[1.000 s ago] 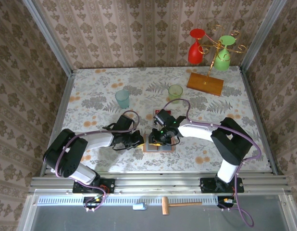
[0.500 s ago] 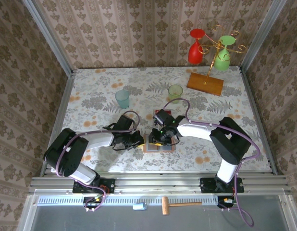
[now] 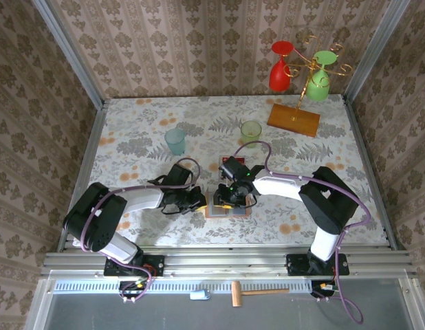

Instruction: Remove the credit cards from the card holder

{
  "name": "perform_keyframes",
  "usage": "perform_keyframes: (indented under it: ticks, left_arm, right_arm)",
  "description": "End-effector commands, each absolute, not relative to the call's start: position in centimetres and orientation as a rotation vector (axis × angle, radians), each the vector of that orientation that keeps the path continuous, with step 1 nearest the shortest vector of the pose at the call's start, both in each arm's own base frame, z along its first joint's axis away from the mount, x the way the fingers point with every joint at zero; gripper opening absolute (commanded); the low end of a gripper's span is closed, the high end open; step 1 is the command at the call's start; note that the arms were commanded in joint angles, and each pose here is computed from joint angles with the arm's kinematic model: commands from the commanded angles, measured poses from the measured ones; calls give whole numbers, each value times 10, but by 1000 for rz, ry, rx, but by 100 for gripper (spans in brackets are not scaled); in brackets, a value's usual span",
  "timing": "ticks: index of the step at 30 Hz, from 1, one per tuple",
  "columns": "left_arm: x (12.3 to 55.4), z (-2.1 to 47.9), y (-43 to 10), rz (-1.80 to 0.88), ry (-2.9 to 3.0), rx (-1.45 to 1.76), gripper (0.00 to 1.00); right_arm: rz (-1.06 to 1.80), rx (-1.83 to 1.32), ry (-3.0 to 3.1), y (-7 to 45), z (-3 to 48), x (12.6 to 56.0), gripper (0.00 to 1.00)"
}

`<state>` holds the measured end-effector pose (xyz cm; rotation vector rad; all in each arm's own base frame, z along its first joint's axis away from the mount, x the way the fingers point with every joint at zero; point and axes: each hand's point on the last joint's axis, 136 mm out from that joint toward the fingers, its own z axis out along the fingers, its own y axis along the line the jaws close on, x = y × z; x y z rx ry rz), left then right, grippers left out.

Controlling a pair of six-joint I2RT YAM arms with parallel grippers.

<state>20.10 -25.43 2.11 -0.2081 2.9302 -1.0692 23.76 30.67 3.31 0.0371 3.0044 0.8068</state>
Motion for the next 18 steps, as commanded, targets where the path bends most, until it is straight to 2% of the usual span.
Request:
perform_keyframes:
  ticks: [1, 18]
  left_arm:
    - [194, 13, -249, -1003, 2988, -197, 6]
    - [202, 27, -253, -1014, 2951, -187, 6]
  right_arm:
    - [761, 41, 2996, 295, 35, 238, 33]
    - [868, 69, 2953, 288, 38, 240, 32]
